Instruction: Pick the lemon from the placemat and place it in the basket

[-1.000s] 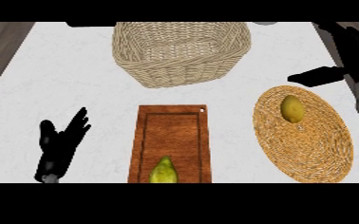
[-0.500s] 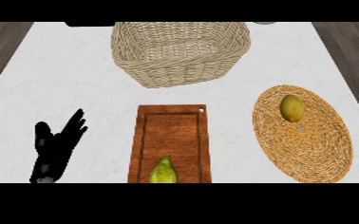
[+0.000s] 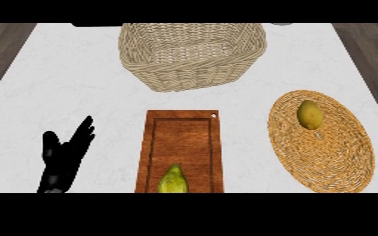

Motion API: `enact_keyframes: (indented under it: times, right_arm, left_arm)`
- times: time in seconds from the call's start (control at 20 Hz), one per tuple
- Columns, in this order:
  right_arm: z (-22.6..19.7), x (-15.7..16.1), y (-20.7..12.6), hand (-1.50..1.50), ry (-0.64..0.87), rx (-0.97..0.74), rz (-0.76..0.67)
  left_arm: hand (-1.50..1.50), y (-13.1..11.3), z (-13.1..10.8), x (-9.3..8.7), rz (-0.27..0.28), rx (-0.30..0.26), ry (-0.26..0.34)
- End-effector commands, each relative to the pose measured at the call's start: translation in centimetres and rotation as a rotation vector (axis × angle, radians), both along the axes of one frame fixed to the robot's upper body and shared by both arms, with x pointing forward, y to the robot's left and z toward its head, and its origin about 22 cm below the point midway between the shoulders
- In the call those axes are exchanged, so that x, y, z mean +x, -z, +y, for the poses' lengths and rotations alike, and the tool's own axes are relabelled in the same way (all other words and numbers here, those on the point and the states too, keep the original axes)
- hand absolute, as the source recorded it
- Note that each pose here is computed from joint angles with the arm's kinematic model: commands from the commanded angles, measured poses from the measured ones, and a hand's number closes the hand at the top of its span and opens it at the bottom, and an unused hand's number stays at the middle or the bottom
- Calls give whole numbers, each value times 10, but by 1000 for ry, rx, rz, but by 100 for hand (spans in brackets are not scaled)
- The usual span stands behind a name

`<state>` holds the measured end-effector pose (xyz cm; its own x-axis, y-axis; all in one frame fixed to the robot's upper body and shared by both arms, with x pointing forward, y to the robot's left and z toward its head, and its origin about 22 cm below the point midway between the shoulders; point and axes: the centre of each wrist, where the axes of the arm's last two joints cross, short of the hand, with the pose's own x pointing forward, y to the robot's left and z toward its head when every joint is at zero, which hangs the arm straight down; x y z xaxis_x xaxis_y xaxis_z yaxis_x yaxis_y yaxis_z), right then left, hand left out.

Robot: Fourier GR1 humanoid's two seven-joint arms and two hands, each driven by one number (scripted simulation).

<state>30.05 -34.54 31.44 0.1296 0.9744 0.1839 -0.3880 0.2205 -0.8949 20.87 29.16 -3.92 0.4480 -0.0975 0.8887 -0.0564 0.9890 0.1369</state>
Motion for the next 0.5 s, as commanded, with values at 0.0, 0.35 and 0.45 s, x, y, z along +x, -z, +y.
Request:
enact_keyframes:
  times: [0.0, 0.35, 0.45]
  right_arm:
    - [-2, -8, 17, -150, 5, 17, 21]
    - [3, -19, 56, -150, 14, 92, -3]
    - [3, -18, 65, -150, 7, 108, -36]
  left_arm:
    - [0, 11, 10, -13, 94, -12, -21]
    - [0, 14, 1, -20, 112, 3, -25]
    - [0, 10, 6, -7, 86, -4, -20]
